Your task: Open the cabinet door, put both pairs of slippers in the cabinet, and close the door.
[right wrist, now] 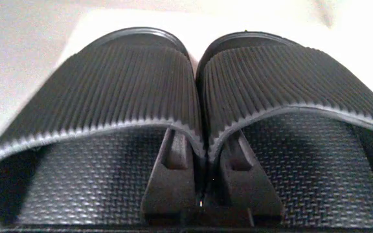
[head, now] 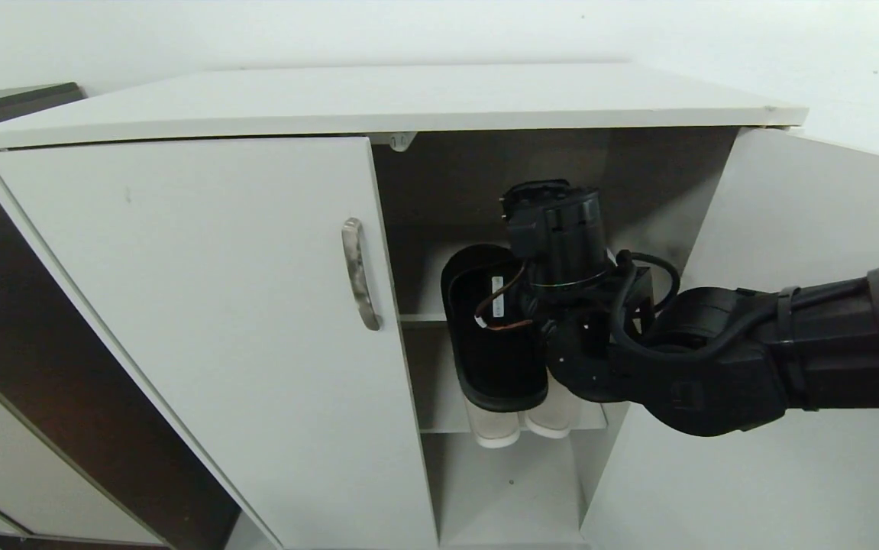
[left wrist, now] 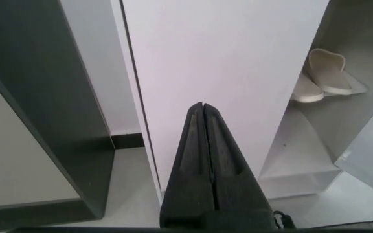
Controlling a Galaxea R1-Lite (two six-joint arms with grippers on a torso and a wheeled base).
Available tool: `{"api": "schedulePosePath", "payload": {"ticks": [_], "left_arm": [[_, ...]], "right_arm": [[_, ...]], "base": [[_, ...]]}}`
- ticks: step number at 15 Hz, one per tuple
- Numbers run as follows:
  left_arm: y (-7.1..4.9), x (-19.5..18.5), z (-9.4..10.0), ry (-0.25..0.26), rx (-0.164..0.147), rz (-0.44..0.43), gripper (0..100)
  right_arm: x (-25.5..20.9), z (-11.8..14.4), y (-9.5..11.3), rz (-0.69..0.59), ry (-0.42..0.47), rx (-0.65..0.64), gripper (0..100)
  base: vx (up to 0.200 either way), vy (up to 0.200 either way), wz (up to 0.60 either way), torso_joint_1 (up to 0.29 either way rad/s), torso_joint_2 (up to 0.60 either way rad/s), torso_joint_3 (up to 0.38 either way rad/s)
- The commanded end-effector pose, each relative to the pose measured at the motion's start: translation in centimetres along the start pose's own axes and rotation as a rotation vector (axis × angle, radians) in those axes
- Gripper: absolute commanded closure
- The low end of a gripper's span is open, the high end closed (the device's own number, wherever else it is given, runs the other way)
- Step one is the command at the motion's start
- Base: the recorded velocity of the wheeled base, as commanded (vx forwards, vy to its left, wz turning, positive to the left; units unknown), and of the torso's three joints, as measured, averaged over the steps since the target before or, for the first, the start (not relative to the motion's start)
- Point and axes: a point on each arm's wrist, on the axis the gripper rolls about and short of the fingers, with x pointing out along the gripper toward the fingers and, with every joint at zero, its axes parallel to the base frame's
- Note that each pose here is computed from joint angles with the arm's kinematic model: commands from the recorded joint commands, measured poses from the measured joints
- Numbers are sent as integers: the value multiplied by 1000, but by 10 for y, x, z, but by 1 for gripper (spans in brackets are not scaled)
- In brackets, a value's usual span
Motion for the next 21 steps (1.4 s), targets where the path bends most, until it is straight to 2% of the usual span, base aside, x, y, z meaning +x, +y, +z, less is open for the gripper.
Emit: {"api": "schedulePosePath", "payload": {"ticks": [1,6,10,12,20,21], "left_arm": [[0,0,0,1,0,0,100],[0,0,0,1,-2,0,100],[0,0,0,1,-5,0,100],[0,0,0,1,-5,0,100],[0,0,0,1,-5,0,100],[0,0,0,1,-5,2,100]], "right_arm": [[9,-5,1,4,-2,4,100],[54,-3,1,-6,-31,15,100],[82,15,4,-36,-27,5,100],[93,14,5,-47,-35,12,100],[100,8,7,-49,-29,8,100],[99,7,7,-51,-23,3,0]], "base": [[0,0,0,0,0,0],[0,0,0,0,0,0],[0,0,0,0,0,0],[0,0,0,0,0,0],[0,0,0,0,0,0],[0,0,0,0,0,0]]}}
